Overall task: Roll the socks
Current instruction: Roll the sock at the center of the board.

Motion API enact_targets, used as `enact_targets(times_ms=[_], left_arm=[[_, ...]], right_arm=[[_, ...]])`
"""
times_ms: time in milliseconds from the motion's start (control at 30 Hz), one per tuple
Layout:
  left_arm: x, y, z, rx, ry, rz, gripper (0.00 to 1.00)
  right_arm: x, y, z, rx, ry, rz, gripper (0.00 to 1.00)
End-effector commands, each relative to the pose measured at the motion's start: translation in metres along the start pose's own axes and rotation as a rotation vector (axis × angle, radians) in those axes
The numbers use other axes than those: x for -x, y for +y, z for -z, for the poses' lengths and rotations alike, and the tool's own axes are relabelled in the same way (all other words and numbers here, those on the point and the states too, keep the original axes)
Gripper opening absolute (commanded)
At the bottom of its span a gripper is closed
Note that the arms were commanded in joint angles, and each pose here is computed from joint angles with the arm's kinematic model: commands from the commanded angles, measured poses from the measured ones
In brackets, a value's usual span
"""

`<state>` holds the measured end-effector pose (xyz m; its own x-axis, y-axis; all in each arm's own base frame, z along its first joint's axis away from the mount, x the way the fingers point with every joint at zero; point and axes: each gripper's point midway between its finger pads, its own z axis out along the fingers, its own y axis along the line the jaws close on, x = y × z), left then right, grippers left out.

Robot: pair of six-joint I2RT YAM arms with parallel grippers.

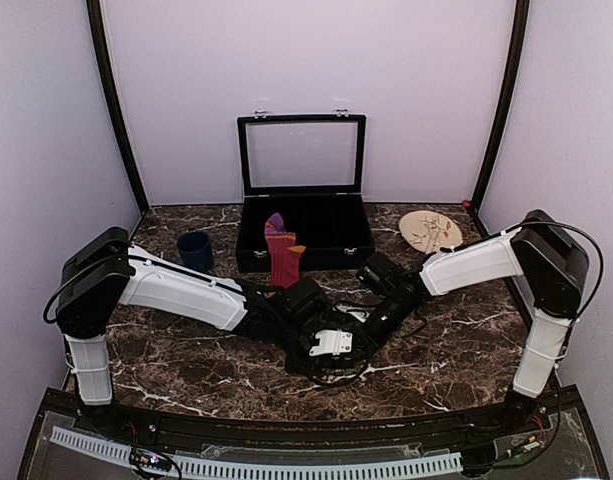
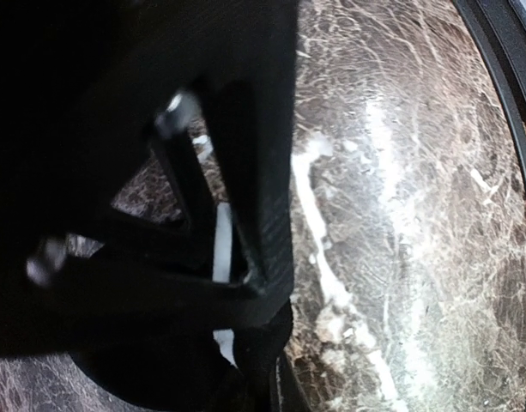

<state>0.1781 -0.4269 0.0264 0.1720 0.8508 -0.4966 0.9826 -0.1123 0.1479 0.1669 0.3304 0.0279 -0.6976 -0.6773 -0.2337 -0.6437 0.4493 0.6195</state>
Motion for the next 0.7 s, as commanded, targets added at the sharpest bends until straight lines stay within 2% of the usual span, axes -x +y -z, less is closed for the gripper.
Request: enact_targets(times_ms=[0,400,667], left_arm=[[-0.033,-0.003,0.0,-0.006,0.077,0.105,0.0],[-0.036,-0.002,0.004,-0.018,0.056,0.157,0.0],[-0.038,-0.005,0.005,-0.086,0.049,0.197,0.0]], right_arm=[[-0.003,-0.011,0.007,-0.031,-0.025,-0.052,0.36],[0.007,-0.017,0.024,-0.027,-0.119,-0.086,0.37],[0.017,-0.023,0.038,-0.074,-0.196,-0.096,0.37]])
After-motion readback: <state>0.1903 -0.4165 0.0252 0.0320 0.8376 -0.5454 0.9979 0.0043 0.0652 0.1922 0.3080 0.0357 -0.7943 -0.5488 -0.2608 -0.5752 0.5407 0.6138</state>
